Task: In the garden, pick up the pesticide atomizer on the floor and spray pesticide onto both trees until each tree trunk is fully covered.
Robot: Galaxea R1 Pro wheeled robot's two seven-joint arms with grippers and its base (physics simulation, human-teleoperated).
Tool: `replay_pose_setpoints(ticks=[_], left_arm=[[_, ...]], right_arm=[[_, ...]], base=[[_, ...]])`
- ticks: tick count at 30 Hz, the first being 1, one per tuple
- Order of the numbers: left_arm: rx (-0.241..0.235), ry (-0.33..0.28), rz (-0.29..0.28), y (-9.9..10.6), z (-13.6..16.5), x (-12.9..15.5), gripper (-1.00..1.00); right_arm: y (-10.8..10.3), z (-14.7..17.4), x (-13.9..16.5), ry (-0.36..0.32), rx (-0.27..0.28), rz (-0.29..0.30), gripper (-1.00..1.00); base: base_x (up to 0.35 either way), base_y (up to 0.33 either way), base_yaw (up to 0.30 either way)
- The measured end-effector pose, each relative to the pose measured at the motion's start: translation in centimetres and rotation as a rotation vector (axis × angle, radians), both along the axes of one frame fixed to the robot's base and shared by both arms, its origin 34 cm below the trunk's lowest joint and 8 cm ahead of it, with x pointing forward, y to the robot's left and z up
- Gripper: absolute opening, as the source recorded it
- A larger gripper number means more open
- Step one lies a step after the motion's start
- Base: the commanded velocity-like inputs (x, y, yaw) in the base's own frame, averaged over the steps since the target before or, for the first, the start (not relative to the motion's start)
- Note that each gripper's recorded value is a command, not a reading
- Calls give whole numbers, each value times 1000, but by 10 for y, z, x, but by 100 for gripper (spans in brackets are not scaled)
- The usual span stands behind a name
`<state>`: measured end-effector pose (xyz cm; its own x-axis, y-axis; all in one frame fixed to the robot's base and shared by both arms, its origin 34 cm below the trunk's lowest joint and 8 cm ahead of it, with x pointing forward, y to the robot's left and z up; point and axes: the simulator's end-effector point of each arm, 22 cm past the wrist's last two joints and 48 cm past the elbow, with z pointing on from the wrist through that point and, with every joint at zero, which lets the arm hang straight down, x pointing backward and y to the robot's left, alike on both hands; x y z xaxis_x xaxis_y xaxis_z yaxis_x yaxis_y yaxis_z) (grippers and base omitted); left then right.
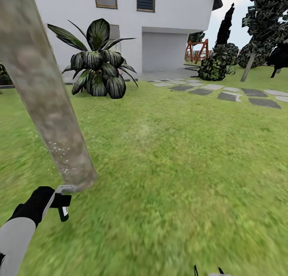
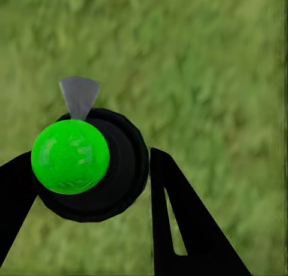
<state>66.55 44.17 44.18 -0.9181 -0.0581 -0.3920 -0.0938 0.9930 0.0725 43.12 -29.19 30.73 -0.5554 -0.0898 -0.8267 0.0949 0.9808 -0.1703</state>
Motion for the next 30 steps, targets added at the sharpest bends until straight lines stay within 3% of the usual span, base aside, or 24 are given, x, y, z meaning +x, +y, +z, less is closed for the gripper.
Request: replay_pose_setpoints(ticks=[9,30], left_arm=[[0,0,1,0,0,0,-100],[-1,-1,2,0,0,0,-100]], right_arm=[[0,0,0,0,0,1,100],[0,0,0,0,0,0,100]], base=[[17,-271,218],[168,-251,259]])
